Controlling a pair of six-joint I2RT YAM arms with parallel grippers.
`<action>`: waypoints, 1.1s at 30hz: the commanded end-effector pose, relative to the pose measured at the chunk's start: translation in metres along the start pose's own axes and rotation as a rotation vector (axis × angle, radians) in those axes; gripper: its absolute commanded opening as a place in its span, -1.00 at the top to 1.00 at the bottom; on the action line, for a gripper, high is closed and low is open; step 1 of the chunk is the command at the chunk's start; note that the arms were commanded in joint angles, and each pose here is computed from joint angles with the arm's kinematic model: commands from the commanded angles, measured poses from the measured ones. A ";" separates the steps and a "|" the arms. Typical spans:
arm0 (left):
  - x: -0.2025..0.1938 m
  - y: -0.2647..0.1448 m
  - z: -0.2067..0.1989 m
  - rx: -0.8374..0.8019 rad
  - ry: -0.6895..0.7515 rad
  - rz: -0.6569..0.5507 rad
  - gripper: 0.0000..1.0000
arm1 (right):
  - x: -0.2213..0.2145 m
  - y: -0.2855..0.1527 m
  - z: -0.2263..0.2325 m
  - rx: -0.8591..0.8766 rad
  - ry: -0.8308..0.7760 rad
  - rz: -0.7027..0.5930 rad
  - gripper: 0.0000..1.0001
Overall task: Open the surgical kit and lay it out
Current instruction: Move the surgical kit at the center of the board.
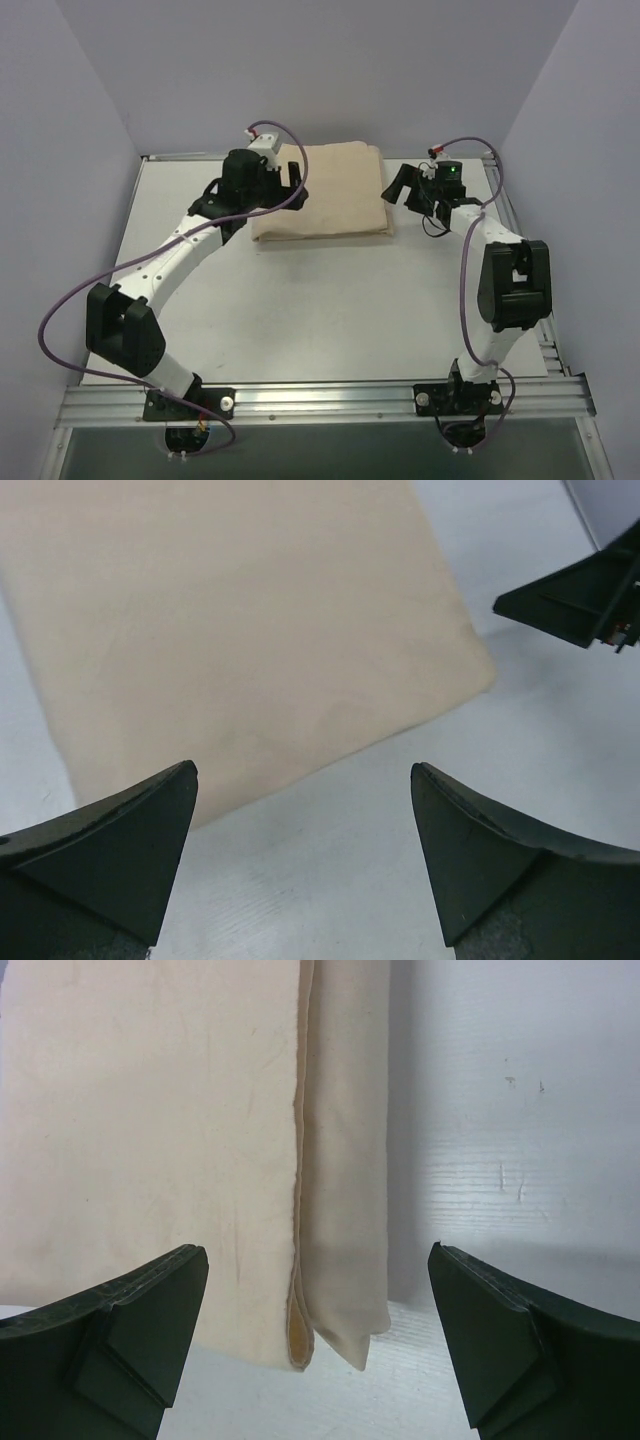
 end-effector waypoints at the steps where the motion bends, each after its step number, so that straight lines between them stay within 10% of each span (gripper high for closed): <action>1: 0.015 0.003 -0.012 0.042 0.148 -0.045 -0.94 | 0.008 -0.015 -0.002 0.000 0.047 -0.040 -0.99; 12: 0.037 0.005 0.079 0.250 -0.079 -0.030 -0.88 | -0.002 0.043 0.005 0.222 -0.042 0.044 -0.99; 33: -0.027 0.088 0.100 -0.047 -0.398 0.224 -1.00 | -0.035 0.058 0.031 0.328 -0.027 0.145 -0.69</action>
Point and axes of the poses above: each gripper's point midway between its finger pads, its own y axis out along the fingers, its own z axis along the line the jaws close on, x = y × z, the point moved 1 cm from there along -y, back along the fingers, and after that the axes turned 7 degrees about -y, right-handed, at the moved point
